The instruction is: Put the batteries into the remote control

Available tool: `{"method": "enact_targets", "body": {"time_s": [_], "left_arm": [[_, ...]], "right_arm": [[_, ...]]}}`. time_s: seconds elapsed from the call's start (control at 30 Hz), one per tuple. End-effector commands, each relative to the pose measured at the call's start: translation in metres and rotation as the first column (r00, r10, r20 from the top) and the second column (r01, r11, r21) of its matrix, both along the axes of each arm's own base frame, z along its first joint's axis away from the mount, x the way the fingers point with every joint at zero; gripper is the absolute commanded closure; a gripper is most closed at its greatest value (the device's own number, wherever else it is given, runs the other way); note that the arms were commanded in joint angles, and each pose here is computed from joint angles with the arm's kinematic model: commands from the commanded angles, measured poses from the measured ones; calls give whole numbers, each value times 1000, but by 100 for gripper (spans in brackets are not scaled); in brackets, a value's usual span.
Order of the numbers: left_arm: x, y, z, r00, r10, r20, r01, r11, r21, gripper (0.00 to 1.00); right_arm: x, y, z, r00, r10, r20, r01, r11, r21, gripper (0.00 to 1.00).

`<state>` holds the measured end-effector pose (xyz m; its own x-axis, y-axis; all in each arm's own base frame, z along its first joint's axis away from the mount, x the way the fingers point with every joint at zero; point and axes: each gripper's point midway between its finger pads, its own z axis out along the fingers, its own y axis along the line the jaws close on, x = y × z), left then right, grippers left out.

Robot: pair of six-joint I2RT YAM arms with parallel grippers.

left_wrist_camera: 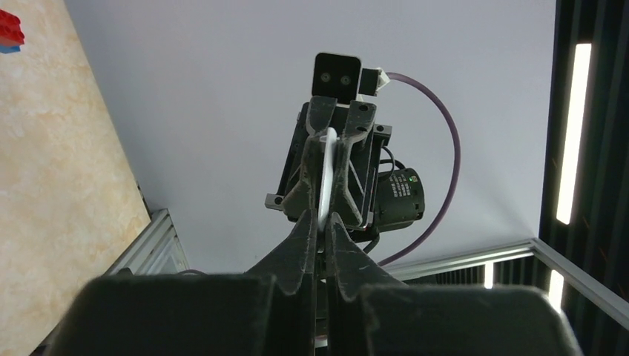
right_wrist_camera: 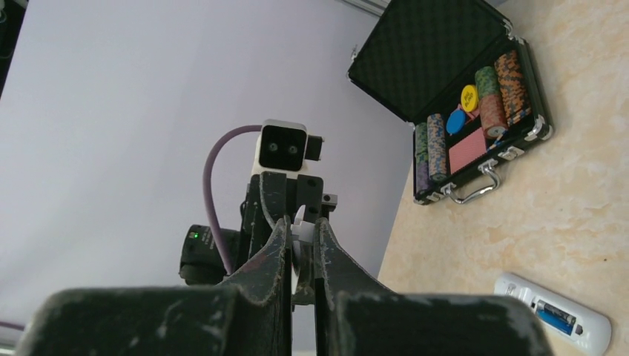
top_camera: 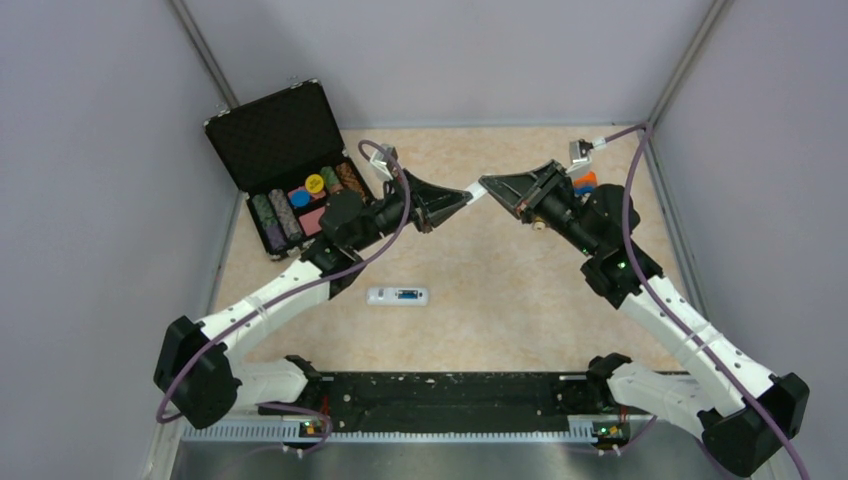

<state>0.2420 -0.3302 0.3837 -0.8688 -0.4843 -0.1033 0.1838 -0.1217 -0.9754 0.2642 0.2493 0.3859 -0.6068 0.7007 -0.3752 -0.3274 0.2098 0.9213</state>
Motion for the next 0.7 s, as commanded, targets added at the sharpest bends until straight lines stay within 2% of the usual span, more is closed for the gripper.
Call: {"method": "enact_targets", "body": {"time_s": [0.0, 0.03, 0.07, 0.13, 0.17, 0.23, 0.33, 0.4, 0.57, 0.67], "left_arm": [[-8, 0, 29, 993, -26, 111, 30, 999, -33, 100], [-8, -1, 29, 992, -21, 127, 23, 1000, -18, 100], [-7, -1, 26, 990, -14, 139, 13, 1000, 7, 100], [-5, 2, 17, 988, -2, 157, -9, 998, 69, 100], [-4, 6, 12, 984, -1, 176, -18, 994, 106, 100], [-3, 13, 2, 981, -13, 196, -21, 985, 171, 100], [-10, 19, -20, 975, -103, 197, 37, 950, 310, 100], [-17, 25, -28, 969, -171, 179, 99, 930, 355, 100], [-32, 35, -34, 943, -284, 173, 205, 906, 370, 100], [-35, 37, -39, 935, -310, 170, 227, 896, 382, 100]], "right_arm": [[0, 2, 1, 1000, 17, 17, -17, 1000, -10, 100], [-1, 3, -2, 1000, 22, 4, -22, 1000, -16, 100], [-3, 2, -4, 1000, 28, -6, -28, 999, -25, 89], [-6, -1, -9, 1000, 20, -19, -22, 998, -64, 54], [-8, -5, -12, 1000, 11, -20, -13, 996, -89, 42], [-12, -11, -17, 1000, 5, -17, -7, 990, -144, 31], [-20, -17, -30, 999, 44, -6, -44, 970, -239, 27], [-25, -17, -36, 995, 98, 15, -90, 952, -292, 28], [-44, -1, -41, 941, 331, 68, -281, 877, -390, 32], [-48, 8, -46, 908, 415, 58, -357, 837, -414, 36]]}}
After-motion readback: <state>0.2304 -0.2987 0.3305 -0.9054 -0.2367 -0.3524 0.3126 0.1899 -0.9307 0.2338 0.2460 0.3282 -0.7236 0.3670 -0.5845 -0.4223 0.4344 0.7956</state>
